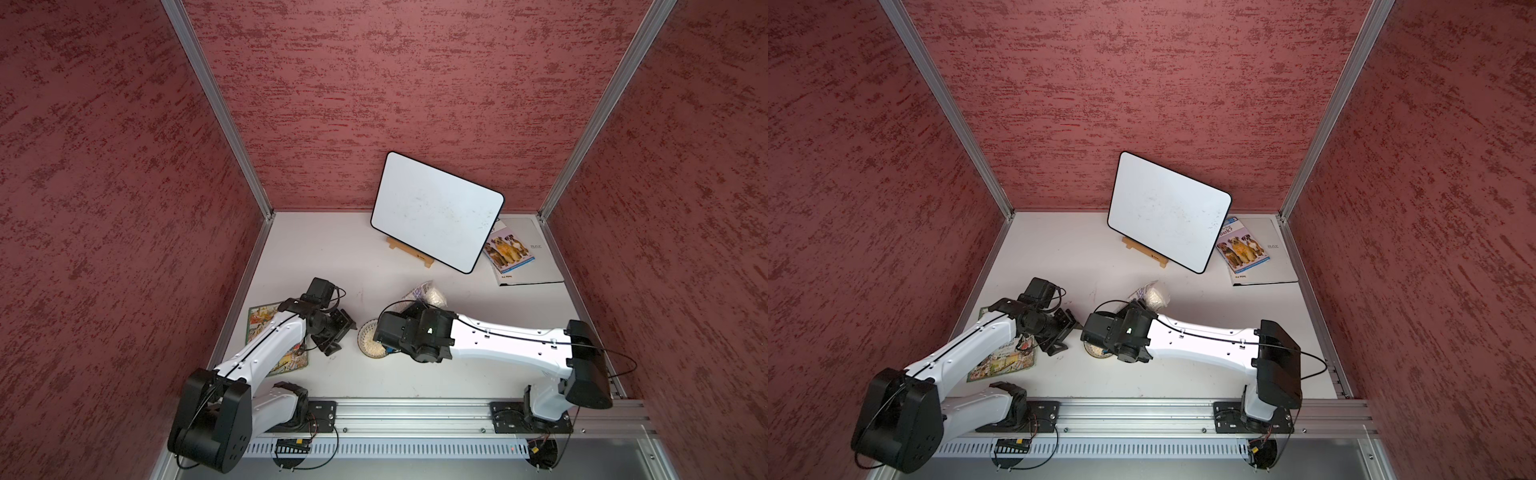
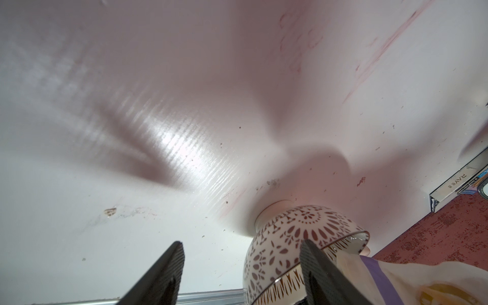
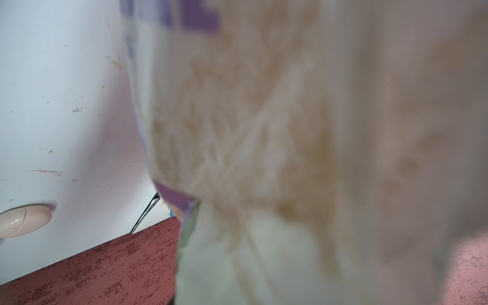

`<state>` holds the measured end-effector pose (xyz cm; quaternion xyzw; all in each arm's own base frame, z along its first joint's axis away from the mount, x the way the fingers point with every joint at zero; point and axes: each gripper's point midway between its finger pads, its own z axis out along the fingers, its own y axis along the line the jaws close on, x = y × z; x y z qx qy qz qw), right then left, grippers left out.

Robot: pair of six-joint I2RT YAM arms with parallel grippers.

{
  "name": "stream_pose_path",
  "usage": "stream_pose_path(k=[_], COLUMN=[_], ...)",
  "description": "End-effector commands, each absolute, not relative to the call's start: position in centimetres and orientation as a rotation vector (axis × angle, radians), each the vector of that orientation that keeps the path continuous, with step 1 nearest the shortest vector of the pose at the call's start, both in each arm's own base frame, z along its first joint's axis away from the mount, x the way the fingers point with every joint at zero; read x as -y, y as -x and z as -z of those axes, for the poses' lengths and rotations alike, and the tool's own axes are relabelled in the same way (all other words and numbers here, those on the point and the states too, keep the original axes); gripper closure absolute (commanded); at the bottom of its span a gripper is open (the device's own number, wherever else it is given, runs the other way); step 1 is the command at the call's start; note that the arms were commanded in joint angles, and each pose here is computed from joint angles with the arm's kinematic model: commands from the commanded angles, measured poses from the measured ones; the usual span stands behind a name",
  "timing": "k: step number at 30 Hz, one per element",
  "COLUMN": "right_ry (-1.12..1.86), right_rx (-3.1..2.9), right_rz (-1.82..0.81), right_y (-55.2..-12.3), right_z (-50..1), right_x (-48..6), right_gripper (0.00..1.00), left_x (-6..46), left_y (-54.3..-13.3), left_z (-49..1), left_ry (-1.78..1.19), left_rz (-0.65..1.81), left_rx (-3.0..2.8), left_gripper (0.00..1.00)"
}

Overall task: Pour the oats into the breakfast bowl
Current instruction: Pour the oats into the bowl.

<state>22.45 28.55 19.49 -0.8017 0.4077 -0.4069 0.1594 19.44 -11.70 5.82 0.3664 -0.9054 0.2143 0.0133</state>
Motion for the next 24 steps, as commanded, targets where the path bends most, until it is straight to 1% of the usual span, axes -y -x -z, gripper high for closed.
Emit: stream_pose_path(k=[1, 2, 6, 9, 13, 16, 20, 21, 24], right_ry=[2.183, 2.206, 2.132, 2.223, 2.135, 2.235, 2.126, 2.127, 2.233], right_rx=[-1.164, -1.154, -1.164, -1.142, -1.185, -1.161, -1.181, -1.18, -1.139], right_rz=[1.23, 1.244, 1.208, 1.229, 1.184, 1.229, 1.182, 1.181, 1.217], right_y=[-23.0, -22.9, -23.2, -22.7, -22.9, -22.5, -22.9, -22.9, -22.5], right_z=[-22.0, -21.7, -23.4, -21.4, -23.0, -20.8, -23.3, -23.3, -20.9], right_x=[-28.7, -28.4, -29.5, -28.8, -29.8, -28.8, -29.6, -29.8, -29.4], right_gripper=[1.0, 1.0, 1.0, 1.0, 1.0, 1.0, 1.0, 1.0, 1.0], left_x=[11.7, 11.7, 11.7, 11.8, 11.7, 11.7, 11.7, 11.7, 11.8], left_y=[-20.1, -20.1, -20.1, -20.1, -20.0, -20.1, -20.1, -20.1, -20.2], left_z=[-6.3, -6.2, -6.3, -6.2, -6.3, -6.3, -6.4, -6.4, -6.3], left_ry=[-1.143, -1.142, -1.138, -1.145, -1.145, -1.15, -1.139, -1.136, -1.141], left_rz=[-0.671, -0.672, -0.664, -0.68, -0.666, -0.683, -0.668, -0.67, -0.679], left_rx=[2.846, 2.845, 2.846, 2.844, 2.841, 2.845, 2.846, 2.848, 2.846], left_gripper=[0.28, 0.28, 0.28, 0.28, 0.28, 0.28, 0.28, 0.28, 0.28])
